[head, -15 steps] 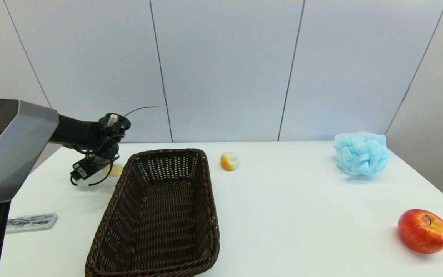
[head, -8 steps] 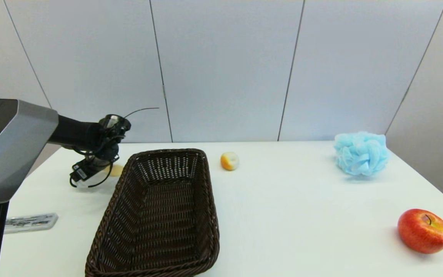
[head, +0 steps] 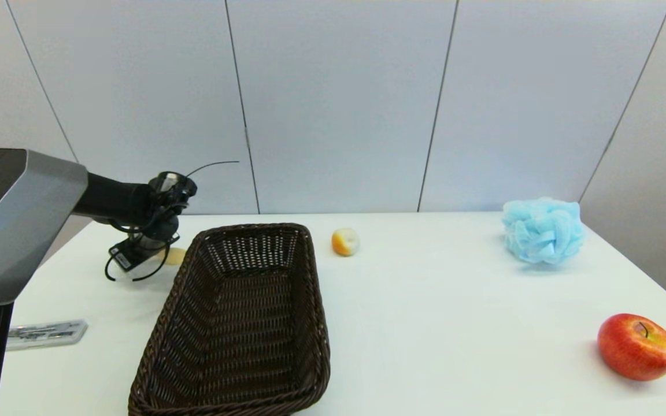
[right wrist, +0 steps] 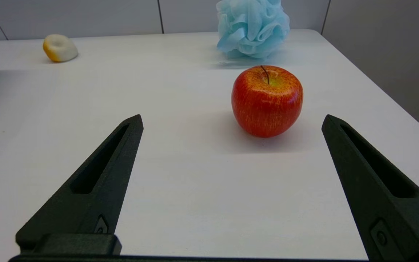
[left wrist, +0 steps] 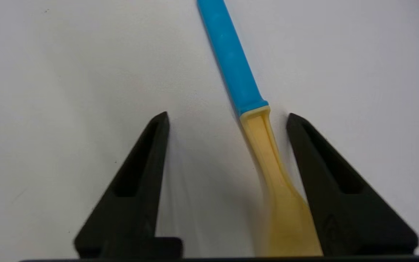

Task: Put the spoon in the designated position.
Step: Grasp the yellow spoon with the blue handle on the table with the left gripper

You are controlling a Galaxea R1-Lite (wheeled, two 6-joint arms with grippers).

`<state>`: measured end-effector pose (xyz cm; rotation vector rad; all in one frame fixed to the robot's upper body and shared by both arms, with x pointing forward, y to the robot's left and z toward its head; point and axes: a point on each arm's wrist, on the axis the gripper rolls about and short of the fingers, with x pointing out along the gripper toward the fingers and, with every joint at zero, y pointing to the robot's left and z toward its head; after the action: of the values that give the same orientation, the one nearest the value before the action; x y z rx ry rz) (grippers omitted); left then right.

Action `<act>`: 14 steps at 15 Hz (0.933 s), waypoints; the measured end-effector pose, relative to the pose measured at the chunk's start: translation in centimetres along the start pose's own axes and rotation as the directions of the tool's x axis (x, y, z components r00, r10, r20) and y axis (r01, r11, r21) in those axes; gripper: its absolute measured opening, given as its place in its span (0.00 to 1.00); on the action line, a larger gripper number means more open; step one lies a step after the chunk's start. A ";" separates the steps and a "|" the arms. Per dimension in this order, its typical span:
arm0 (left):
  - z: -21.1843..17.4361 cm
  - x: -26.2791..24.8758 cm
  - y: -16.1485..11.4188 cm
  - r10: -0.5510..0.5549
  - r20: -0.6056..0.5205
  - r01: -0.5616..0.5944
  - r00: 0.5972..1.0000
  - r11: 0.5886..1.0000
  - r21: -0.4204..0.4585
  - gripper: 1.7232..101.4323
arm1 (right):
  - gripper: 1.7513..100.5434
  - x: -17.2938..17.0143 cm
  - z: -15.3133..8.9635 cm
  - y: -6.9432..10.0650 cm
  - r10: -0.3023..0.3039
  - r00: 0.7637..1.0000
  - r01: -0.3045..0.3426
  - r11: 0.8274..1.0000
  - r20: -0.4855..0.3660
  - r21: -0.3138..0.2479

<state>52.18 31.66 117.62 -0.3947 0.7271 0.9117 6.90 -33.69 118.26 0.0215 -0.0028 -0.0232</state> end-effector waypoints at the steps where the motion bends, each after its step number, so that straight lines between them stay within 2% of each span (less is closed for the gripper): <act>1: 0.0 0.0 0.0 -0.001 0.001 0.001 1.000 1.000 0.000 0.56 | 0.97 0.0 0.0 0.0 0.000 1.000 0.000 1.000 0.000 0.000; 5: 0.1 0.0 -0.1 -0.005 0.005 0.005 1.000 1.000 0.011 0.43 | 0.97 0.0 0.0 0.0 0.000 1.000 0.000 1.000 0.000 0.000; 12: 0.3 -0.1 -0.1 -0.004 0.010 0.003 1.000 1.000 0.014 0.42 | 0.97 0.0 0.0 0.0 0.001 1.000 -0.001 1.000 0.000 0.000; 14: 0.6 -0.4 -0.1 -0.012 0.016 0.012 1.000 1.000 0.007 0.32 | 0.97 0.0 0.0 0.0 0.000 1.000 0.000 1.000 0.000 0.000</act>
<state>52.39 31.74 118.32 -0.3852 0.7122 0.9002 6.90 -33.69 118.26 0.0211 -0.0028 -0.0232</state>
